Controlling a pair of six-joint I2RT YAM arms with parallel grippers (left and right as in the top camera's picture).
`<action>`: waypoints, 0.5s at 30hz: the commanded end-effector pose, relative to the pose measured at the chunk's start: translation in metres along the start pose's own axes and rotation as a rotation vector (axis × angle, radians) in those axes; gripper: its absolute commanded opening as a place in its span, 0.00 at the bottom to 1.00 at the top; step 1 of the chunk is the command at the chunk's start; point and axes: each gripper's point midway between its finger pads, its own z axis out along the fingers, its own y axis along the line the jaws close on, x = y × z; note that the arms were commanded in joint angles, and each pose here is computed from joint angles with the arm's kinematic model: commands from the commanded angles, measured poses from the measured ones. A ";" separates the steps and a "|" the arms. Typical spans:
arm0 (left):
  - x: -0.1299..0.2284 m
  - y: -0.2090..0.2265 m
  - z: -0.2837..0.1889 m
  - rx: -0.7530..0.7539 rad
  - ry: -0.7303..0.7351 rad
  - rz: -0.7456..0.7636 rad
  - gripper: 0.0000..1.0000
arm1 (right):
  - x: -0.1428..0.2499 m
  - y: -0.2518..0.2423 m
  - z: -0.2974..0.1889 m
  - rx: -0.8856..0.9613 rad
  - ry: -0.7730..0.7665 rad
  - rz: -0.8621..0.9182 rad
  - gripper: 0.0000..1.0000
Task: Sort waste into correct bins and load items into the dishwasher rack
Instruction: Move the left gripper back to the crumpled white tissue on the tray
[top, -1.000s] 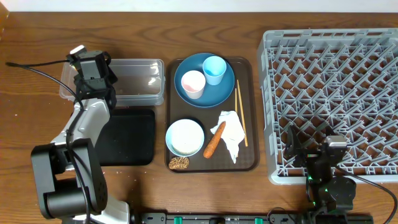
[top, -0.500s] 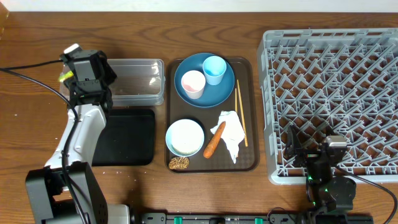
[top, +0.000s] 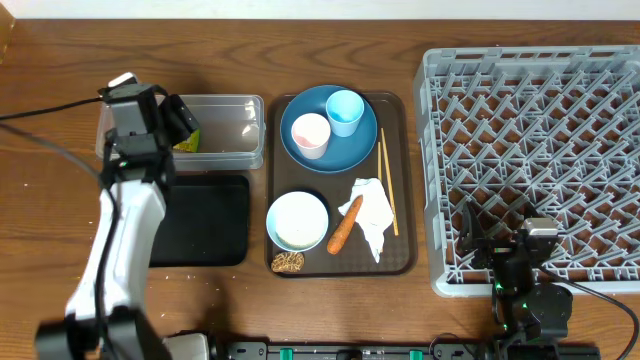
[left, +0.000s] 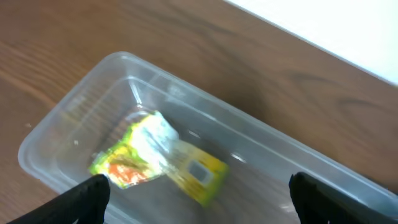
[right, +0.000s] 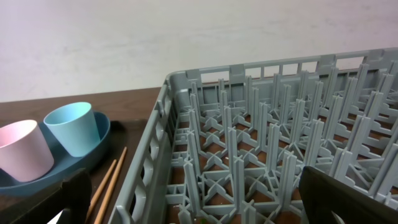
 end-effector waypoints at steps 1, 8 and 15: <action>-0.003 -0.029 -0.029 0.179 0.029 -0.002 0.93 | 0.000 -0.001 0.000 0.003 0.000 -0.007 0.99; 0.036 -0.080 -0.068 0.423 0.187 0.051 0.93 | 0.000 -0.001 0.000 0.003 0.000 -0.007 0.99; 0.098 -0.142 -0.104 0.586 0.324 0.277 0.93 | 0.000 -0.001 0.000 0.003 0.000 -0.007 0.99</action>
